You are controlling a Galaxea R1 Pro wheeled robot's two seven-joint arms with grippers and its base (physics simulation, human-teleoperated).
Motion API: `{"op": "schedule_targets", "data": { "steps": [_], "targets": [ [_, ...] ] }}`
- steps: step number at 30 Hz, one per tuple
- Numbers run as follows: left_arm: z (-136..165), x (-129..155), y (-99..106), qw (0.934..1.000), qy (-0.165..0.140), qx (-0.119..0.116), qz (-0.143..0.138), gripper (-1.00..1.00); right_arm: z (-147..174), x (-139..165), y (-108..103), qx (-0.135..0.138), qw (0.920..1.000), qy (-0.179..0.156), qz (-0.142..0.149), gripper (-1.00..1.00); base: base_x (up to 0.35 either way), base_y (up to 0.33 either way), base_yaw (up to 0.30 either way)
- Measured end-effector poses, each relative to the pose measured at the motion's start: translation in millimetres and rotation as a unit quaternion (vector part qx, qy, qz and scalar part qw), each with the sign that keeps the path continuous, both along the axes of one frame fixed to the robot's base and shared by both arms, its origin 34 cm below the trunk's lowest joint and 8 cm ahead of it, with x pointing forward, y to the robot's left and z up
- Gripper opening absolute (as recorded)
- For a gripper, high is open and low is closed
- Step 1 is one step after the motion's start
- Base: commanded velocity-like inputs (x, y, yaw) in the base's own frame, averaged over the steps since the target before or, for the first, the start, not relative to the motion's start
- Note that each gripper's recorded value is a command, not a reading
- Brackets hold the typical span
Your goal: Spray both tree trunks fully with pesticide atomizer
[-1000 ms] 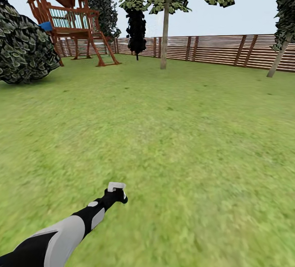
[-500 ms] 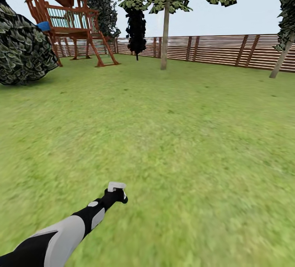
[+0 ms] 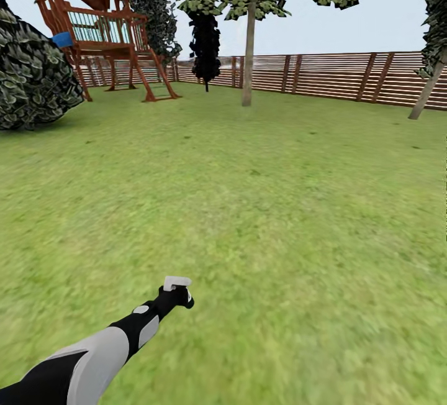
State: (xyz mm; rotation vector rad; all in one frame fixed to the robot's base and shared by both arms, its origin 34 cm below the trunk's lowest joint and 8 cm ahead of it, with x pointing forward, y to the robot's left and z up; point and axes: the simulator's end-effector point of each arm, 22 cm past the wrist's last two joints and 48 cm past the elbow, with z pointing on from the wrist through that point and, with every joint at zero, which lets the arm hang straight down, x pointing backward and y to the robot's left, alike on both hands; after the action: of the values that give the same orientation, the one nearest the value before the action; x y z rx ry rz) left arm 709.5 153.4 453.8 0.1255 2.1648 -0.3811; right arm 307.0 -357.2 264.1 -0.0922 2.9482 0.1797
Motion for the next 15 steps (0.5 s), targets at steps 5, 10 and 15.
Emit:
{"op": "schedule_targets", "data": {
  "steps": [5, 10, 15],
  "targets": [
    [0.5, 0.0, 0.1, 1.0000, 0.000, 0.000, 0.000, -1.00, 0.2, 0.1, 0.1, 0.000, 1.0000, 0.000, 0.000, 1.00, 0.202, -0.070, 0.000],
    [0.3, -0.1, 0.9, 1.0000, 0.000, 0.000, 0.000, -1.00, 0.2, -0.1, 0.2, 0.000, 1.0000, 0.000, 0.000, 1.00, 0.337, -0.006, 0.000],
    [0.2, -0.1, 1.2, 1.0000, 0.000, 0.001, 0.000, -1.00, -0.1, -0.2, 3.7, 0.004, 1.0000, 0.000, -0.001, 1.00, 0.349, 0.000, -0.017]
  ]
}}
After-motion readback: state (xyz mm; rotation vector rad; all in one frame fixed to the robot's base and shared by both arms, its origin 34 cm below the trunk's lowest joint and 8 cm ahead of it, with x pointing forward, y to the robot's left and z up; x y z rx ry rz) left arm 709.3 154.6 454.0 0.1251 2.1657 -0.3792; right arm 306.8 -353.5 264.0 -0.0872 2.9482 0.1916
